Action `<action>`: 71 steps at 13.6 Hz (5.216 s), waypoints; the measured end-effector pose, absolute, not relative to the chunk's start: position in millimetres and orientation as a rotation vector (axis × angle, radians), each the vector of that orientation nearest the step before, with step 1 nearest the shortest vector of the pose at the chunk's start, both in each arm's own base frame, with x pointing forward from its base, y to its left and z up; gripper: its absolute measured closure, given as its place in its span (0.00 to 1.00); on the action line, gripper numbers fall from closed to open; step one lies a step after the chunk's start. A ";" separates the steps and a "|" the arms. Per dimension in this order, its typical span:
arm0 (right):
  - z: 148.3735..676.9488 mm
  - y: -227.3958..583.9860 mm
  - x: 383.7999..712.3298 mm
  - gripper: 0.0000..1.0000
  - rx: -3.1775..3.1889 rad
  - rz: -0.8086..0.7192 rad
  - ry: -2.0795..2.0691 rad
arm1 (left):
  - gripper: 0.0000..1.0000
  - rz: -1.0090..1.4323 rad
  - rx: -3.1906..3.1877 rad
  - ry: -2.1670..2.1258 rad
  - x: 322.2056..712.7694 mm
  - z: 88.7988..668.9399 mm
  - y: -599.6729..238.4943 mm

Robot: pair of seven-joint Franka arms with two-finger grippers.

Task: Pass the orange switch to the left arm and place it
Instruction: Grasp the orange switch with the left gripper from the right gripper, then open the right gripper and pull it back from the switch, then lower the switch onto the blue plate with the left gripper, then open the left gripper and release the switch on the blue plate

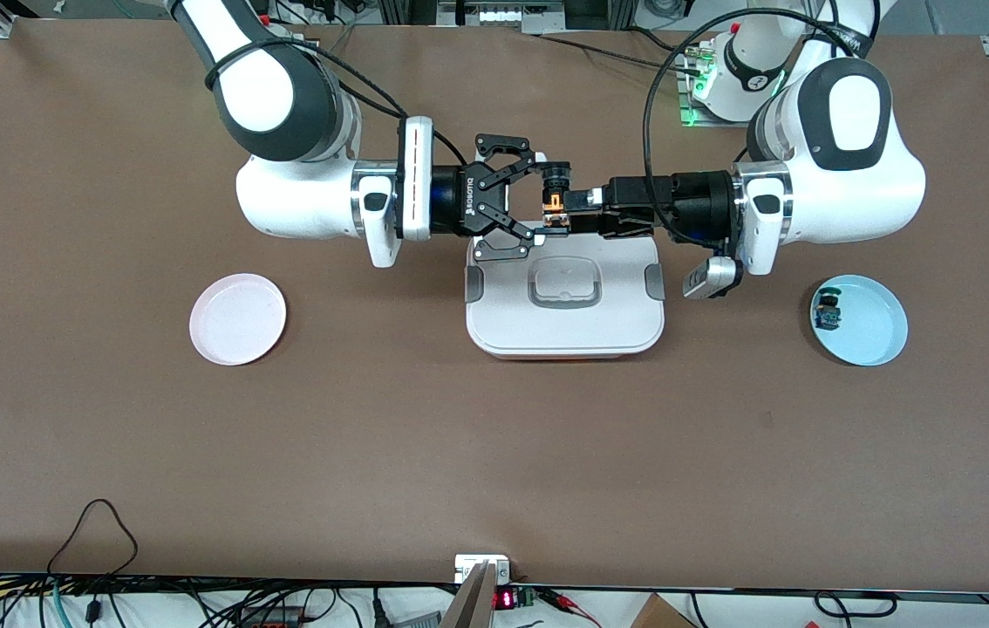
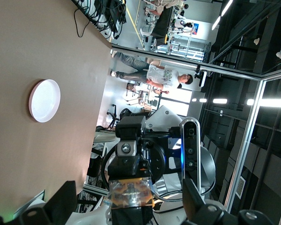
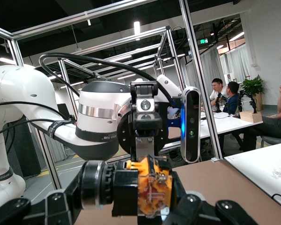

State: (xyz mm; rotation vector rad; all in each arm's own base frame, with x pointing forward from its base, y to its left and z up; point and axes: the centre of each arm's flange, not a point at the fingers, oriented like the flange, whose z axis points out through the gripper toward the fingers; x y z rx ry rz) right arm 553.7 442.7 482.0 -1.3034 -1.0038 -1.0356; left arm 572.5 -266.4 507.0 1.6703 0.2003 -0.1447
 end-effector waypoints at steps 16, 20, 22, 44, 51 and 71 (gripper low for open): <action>486.1 443.2 554.8 0.00 -1.301 -1.029 -0.971 | 0.59 -0.177 1.656 0.167 568.0 510.3 -270.8; 491.7 434.2 560.0 0.00 -1.307 -1.040 -0.960 | 0.59 -0.168 1.666 0.165 570.1 509.8 -265.8; 495.8 419.7 566.1 0.00 -1.322 -1.054 -0.947 | 0.59 -0.149 1.750 0.114 573.7 508.9 -251.1; 430.7 171.0 598.2 0.00 -2.117 -0.074 -0.834 | 0.59 -0.479 2.552 -1.826 602.5 360.3 80.6; 419.6 145.8 585.9 0.00 -2.569 0.366 -0.331 | 0.59 -0.251 2.311 -2.089 564.4 223.2 168.3; 512.0 -24.7 616.4 0.00 -3.154 0.164 0.082 | 0.24 -0.163 2.239 -2.140 555.8 186.9 193.1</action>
